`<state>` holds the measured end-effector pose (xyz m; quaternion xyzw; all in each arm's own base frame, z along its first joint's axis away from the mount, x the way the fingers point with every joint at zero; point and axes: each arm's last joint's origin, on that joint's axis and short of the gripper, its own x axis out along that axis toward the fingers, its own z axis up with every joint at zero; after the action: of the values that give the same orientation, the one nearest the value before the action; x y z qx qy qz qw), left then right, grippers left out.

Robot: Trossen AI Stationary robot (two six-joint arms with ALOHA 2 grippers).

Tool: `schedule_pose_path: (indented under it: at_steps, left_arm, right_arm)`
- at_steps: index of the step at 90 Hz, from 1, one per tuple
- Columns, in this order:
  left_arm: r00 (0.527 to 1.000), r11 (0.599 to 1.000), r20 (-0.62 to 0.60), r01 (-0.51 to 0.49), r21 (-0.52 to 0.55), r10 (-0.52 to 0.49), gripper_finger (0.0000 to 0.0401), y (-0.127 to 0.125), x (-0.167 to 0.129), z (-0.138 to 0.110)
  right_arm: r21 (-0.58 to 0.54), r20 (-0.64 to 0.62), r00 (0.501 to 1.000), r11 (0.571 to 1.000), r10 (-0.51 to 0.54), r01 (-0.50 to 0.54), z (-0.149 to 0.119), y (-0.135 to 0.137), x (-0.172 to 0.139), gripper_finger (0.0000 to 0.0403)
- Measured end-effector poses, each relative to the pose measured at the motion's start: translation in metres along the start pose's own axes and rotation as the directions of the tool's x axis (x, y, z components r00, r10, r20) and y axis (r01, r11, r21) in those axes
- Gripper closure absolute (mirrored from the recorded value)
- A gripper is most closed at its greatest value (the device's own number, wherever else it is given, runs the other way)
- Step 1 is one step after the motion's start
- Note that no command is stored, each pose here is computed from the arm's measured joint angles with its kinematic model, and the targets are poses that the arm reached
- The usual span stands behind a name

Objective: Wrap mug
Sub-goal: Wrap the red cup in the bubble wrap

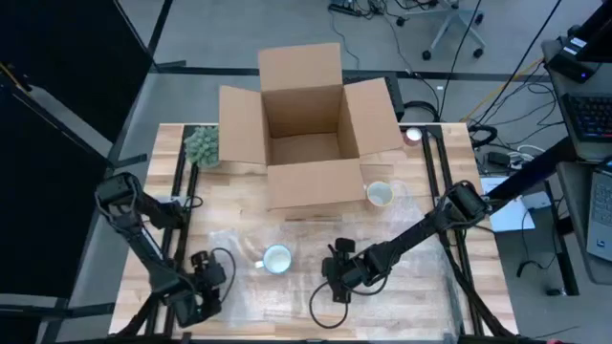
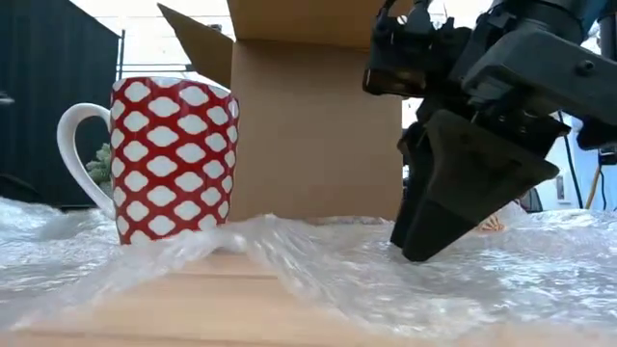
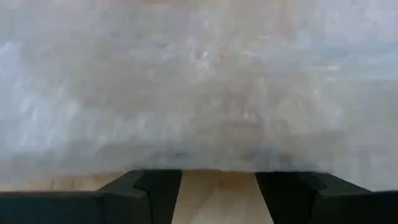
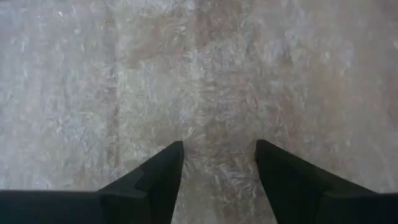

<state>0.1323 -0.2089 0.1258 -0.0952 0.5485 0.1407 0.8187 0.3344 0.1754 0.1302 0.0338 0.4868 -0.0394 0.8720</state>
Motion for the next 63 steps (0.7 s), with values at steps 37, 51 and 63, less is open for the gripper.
schedule_pose_path:
  at_steps: [37,51,63]
  left_arm:
    - [0.884,0.999,0.465,-0.030,-0.023,0.038,0.0218,-0.002,-0.050,0.054]
    - [0.877,0.996,0.478,-0.074,0.042,0.045,0.0218,-0.001,-0.043,0.076]
    - [0.889,0.993,0.456,-0.094,0.075,0.050,0.0218,0.002,-0.036,0.092]
  right_arm:
    - [-0.004,0.001,1.000,1.000,0.002,-0.002,0.000,0.000,0.000,0.0216]
    - [-0.003,0.001,1.000,1.000,0.002,-0.002,0.000,0.000,0.000,0.0216]
    - [-0.003,0.000,1.000,1.000,0.002,-0.002,0.000,0.000,0.000,0.0216]
